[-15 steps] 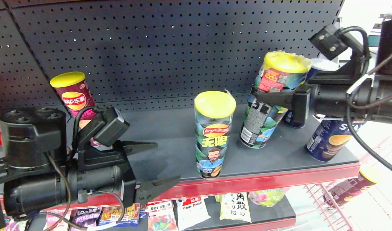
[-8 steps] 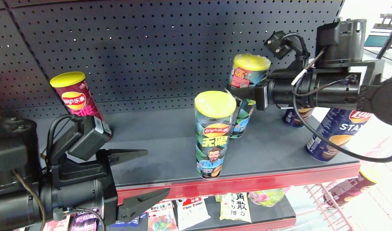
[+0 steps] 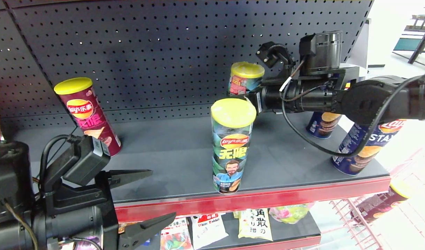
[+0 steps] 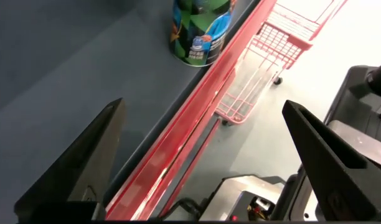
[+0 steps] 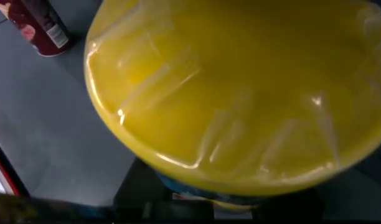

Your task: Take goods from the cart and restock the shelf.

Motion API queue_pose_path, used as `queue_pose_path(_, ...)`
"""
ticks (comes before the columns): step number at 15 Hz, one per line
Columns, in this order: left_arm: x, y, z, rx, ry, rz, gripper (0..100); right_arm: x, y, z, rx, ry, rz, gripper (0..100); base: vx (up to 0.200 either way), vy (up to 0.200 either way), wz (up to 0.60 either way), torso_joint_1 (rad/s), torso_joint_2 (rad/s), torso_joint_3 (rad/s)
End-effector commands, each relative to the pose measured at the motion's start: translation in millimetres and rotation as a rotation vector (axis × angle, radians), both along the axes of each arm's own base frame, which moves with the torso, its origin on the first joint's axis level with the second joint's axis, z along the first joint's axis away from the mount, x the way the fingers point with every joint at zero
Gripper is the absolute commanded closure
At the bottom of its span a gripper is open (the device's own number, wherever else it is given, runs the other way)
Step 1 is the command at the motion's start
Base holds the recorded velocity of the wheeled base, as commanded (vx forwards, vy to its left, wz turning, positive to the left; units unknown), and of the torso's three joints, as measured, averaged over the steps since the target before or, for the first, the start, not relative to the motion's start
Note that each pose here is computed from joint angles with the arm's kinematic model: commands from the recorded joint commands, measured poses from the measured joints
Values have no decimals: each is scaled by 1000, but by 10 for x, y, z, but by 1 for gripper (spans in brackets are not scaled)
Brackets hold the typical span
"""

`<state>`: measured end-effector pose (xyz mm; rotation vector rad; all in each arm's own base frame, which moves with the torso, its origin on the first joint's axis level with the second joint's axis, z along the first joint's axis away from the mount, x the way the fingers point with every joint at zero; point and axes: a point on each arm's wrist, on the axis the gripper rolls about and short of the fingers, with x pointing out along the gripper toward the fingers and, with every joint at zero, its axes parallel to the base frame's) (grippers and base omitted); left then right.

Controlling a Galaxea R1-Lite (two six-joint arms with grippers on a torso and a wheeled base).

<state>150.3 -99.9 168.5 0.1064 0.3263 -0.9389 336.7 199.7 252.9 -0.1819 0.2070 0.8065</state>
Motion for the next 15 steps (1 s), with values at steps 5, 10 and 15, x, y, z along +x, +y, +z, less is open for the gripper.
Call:
queue_pose_path(5,9,46,-30,7,7,26,0,57,140,-132,-15,24,22,100,0,0,0,0,0,0)
queue_pose_path(10,11,45,-32,8,9,26,0,14,192,-161,-22,32,34,0,0,0,0,0,0,0)
queue_pose_path(15,30,28,-36,10,13,23,0,-206,62,-111,-33,44,16,0,0,0,0,0,0,0)
